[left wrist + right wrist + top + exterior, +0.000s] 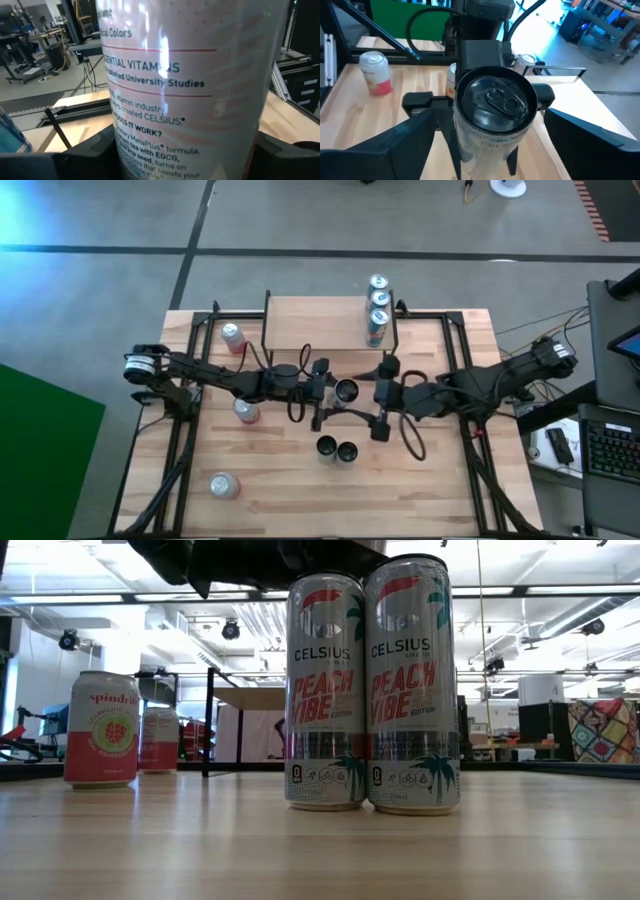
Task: Place canned beverage on shelf
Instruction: Put the right white pink soda can on the shelf
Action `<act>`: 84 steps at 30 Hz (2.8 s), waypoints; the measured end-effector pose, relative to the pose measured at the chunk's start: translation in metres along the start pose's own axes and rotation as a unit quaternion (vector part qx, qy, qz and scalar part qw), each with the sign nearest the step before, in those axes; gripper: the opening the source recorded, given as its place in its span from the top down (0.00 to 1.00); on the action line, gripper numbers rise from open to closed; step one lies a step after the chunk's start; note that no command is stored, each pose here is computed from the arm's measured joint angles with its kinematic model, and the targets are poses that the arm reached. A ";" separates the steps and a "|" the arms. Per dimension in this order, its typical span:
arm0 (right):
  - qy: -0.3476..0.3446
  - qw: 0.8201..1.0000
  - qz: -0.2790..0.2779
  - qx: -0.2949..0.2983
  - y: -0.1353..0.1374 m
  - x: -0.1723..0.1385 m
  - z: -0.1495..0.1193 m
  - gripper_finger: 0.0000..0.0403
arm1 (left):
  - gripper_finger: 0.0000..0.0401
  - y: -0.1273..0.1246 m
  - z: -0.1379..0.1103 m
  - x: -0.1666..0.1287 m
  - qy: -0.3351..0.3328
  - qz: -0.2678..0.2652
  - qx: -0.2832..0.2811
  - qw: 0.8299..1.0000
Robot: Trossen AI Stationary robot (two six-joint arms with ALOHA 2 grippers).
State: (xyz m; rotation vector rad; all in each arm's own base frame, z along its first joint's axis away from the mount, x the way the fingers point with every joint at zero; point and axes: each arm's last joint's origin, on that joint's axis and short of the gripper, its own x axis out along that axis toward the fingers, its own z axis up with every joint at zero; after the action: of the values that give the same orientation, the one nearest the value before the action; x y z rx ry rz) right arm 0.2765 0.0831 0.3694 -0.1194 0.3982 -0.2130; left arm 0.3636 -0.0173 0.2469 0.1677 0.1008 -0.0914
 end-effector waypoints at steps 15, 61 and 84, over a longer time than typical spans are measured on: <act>-0.001 0.999 0.020 0.026 -0.014 0.019 0.003 0.32 | 0.39 0.005 0.000 0.000 -0.002 0.037 0.003 0.999; 0.029 0.995 -0.024 0.091 -0.263 0.057 0.017 0.37 | 0.29 0.026 -0.037 -0.101 -0.017 0.155 -0.047 0.987; 0.077 0.992 -0.006 0.098 -0.332 0.077 -0.015 0.37 | 0.29 0.027 -0.039 -0.101 -0.003 0.167 -0.036 0.985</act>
State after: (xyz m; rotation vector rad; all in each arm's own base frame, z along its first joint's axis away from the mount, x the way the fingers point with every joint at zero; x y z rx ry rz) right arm 0.2793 -0.2581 0.3788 0.0885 0.5274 -0.2721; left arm 0.2627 0.0241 0.2238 0.1097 0.0685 0.2455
